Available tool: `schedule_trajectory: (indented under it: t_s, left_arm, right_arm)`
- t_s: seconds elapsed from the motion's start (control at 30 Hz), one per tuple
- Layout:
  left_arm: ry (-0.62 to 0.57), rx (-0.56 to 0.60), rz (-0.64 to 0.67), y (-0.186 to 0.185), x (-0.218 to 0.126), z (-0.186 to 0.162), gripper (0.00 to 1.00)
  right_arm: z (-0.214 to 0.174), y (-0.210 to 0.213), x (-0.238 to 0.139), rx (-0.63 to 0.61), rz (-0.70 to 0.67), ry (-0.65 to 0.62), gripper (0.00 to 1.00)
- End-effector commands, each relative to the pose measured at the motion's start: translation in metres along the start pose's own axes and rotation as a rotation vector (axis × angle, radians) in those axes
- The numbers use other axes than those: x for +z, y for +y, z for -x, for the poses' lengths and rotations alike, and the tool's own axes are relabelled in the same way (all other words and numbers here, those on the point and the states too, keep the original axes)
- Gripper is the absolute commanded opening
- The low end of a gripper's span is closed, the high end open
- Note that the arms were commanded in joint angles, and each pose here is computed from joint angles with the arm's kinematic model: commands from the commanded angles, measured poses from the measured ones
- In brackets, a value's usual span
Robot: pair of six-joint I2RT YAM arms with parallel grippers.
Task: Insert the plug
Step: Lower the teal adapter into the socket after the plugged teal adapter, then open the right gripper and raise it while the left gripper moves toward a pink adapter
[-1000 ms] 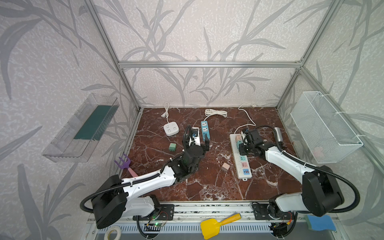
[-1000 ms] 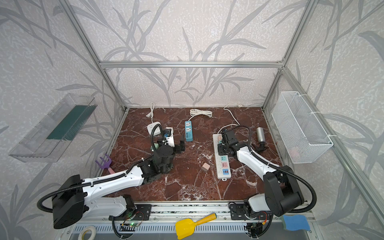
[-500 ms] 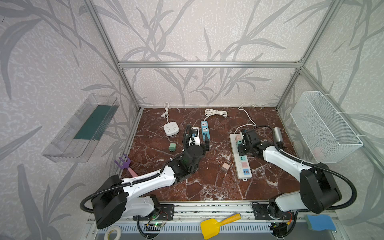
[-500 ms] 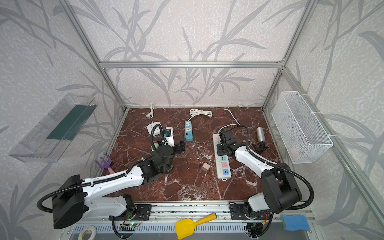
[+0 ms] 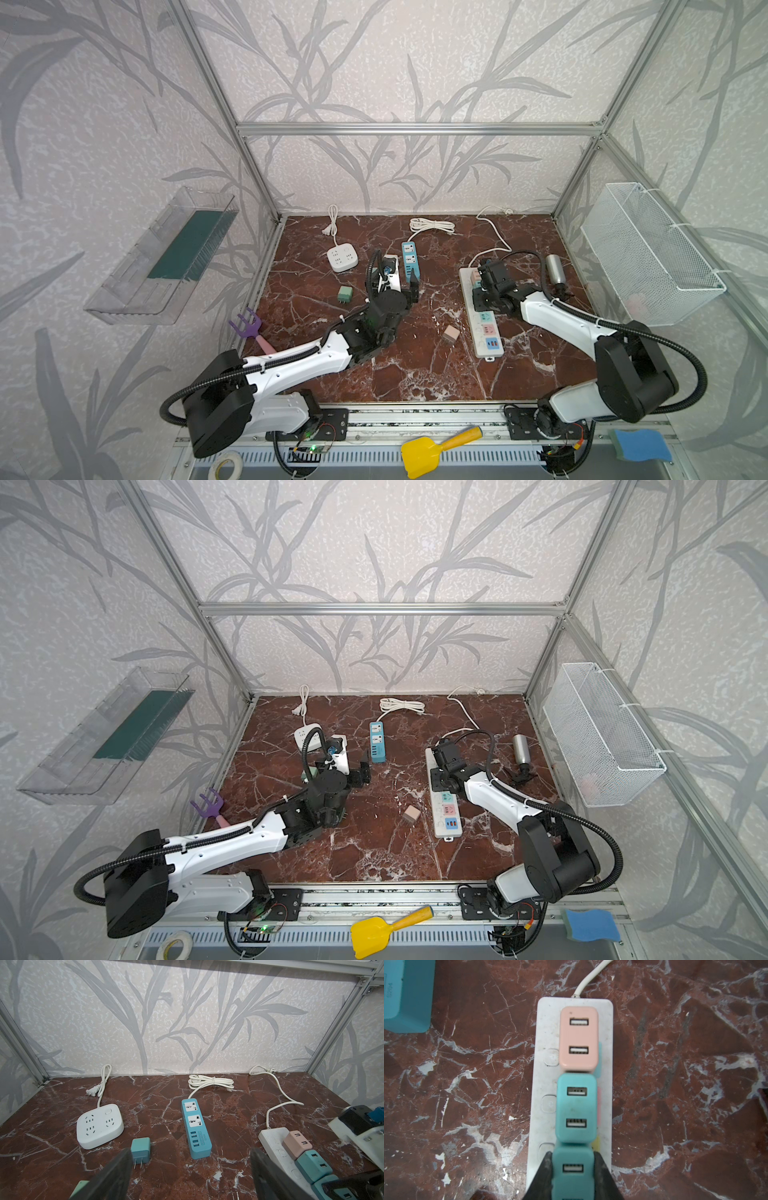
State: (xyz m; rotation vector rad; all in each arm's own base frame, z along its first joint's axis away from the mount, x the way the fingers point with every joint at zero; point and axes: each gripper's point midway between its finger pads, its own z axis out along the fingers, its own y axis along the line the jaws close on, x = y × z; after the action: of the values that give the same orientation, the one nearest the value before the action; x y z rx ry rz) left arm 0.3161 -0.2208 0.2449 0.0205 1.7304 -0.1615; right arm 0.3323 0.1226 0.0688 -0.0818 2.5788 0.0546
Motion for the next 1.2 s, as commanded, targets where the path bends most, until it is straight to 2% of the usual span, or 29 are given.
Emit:
schedule_trajectory:
  t_s: [0.0, 0.17, 0.23, 0.3, 0.5, 0.67, 1.17]
  left_arm:
    - [-0.023, -0.049, 0.0, -0.001, 0.0, 0.016, 0.89]
    - [-0.016, -0.049, -0.005, -0.002, 0.0, 0.014, 0.88]
    - [-0.012, -0.046, -0.006, -0.003, 0.001, 0.013, 0.88]
    - [-0.011, -0.047, -0.008, -0.003, 0.0, 0.013, 0.89]
    - [-0.017, -0.047, -0.005, -0.002, 0.0, 0.016, 0.89]
    - [-0.016, -0.048, -0.002, -0.001, 0.001, 0.015, 0.89]
    - [0.025, -0.032, -0.001, -0.004, 0.008, 0.003, 0.89]
  right_arm:
    - [-0.052, -0.006, 0.024, 0.0, -0.026, 0.174, 0.0]
    - [-0.042, 0.001, 0.013, 0.016, 0.014, 0.15, 0.18]
    - [-0.031, 0.005, 0.004, 0.014, 0.035, 0.123, 0.33]
    - [-0.018, 0.006, -0.006, 0.009, 0.041, 0.098, 0.44]
    - [0.022, 0.005, -0.041, 0.009, 0.047, 0.005, 0.62]
    - [0.032, -0.007, -0.049, 0.045, 0.04, -0.046, 0.65]
    - [-0.003, -0.028, -0.016, 0.1, 0.007, 0.059, 0.63]
